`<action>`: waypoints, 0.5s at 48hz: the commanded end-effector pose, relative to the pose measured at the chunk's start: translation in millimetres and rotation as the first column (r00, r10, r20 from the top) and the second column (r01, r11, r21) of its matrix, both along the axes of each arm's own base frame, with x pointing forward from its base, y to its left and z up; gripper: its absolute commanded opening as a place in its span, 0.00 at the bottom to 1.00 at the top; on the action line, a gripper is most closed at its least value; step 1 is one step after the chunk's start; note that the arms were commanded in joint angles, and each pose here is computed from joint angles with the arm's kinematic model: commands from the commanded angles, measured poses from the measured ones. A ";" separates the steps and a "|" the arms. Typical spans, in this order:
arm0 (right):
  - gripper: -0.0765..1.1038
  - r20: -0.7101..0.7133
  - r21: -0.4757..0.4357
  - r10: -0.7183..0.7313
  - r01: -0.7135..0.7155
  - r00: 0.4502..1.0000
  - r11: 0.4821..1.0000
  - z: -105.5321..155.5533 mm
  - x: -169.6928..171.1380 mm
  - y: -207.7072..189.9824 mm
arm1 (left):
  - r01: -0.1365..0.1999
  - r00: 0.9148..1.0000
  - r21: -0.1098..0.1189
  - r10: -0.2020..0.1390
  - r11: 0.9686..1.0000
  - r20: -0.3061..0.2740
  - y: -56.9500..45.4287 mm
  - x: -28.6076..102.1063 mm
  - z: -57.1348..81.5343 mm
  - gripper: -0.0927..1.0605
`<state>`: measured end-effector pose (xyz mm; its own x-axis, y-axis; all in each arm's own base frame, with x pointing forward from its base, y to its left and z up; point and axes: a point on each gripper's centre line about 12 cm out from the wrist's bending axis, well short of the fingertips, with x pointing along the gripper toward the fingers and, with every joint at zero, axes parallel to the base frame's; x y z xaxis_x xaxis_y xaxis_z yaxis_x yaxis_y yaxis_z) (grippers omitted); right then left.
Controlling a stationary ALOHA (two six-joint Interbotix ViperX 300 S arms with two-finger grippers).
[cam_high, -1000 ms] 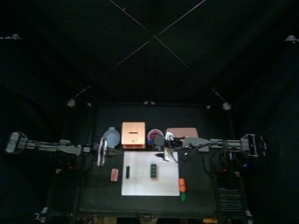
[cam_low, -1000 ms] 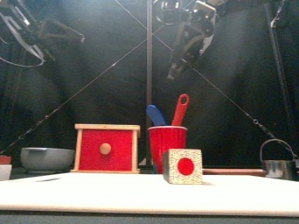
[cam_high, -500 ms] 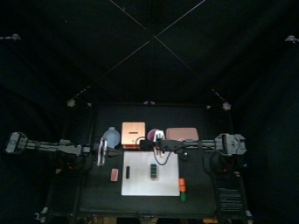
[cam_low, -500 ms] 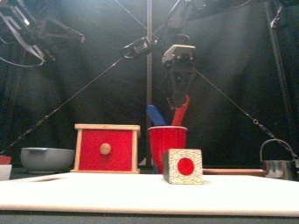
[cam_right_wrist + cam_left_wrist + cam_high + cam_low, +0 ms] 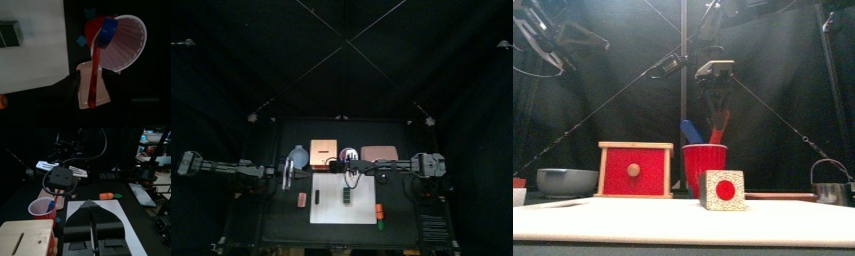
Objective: Cut the sushi into 4 pieces with the knife
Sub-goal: Pick up the knife at its handle with right hand
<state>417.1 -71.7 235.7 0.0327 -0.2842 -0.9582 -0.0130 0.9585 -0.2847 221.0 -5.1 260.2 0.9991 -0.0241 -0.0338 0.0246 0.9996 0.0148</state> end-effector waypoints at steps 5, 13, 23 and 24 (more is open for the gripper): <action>0.46 0.025 -0.006 0.000 0.000 1.000 1.000 15.3 0.6 -3.0 | 0.000 1.000 0.001 0.000 1.000 0.020 0.2 1.5 5.2 0.07; 0.33 0.048 -0.019 -0.005 0.006 0.999 1.000 23.7 3.7 -7.8 | -0.004 1.000 0.001 0.004 1.000 0.018 0.9 1.3 4.6 0.07; 0.19 0.059 -0.048 -0.021 0.024 0.998 0.999 51.4 2.0 -11.0 | -0.005 1.000 0.001 0.005 1.000 0.017 1.3 1.2 4.0 0.08; 0.18 0.064 -0.050 -0.022 0.025 0.998 0.998 56.3 1.0 -10.5 | -0.006 1.000 0.002 0.006 1.000 0.020 1.5 1.3 4.8 0.08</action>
